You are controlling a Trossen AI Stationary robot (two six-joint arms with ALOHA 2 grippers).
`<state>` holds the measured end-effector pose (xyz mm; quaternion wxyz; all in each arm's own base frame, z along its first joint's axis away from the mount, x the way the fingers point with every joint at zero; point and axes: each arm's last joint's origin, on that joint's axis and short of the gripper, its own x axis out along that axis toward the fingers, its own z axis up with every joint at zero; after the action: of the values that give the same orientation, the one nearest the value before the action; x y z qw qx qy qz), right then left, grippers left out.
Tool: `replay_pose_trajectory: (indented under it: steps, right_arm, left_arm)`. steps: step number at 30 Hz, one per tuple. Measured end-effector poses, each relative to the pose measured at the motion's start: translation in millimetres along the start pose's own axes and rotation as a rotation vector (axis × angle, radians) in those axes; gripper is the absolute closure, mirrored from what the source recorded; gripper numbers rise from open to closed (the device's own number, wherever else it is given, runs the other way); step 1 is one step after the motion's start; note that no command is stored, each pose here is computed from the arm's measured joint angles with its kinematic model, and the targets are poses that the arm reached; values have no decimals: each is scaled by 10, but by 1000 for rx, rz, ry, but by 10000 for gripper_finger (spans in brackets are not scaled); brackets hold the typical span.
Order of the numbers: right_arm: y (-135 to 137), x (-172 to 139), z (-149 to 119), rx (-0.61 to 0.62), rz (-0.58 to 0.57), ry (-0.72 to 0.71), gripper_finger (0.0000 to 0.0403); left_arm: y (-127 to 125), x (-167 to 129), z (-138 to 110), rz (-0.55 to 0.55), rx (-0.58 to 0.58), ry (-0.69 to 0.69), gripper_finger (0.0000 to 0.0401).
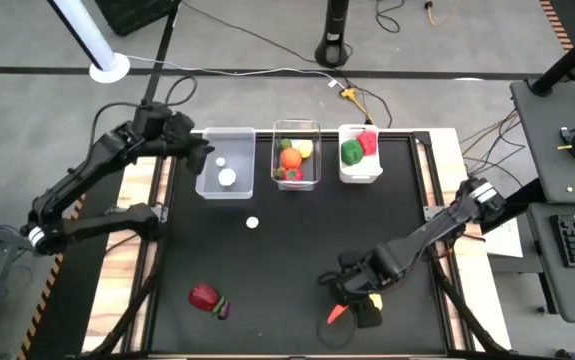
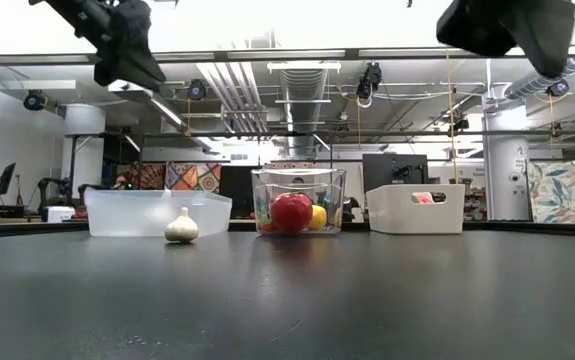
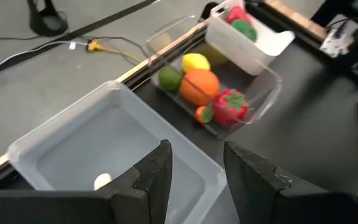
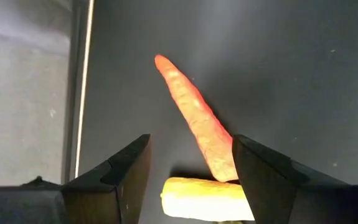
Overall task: Sort produce into baskets
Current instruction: Put the orange carrot into the white bin
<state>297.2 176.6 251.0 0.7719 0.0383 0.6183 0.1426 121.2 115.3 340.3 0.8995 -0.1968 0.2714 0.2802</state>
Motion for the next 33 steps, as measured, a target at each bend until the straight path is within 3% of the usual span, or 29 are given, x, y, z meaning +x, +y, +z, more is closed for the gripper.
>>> replay_pose_trajectory:
  steps: [24, 28, 33]
  right_arm:
    - [-144, 1008, 23, -136, -87, 260, 193]
    - [-143, 1041, 38, -149, -80, 244, 233]
    - [-144, 993, 45, -150, -75, 234, 324]
  left_arm:
    - [-110, -100, -25, -45, 39, -33, 273]
    - [-111, -103, -26, -45, 39, -34, 273]
    - [-111, -104, -26, -45, 39, -34, 273]
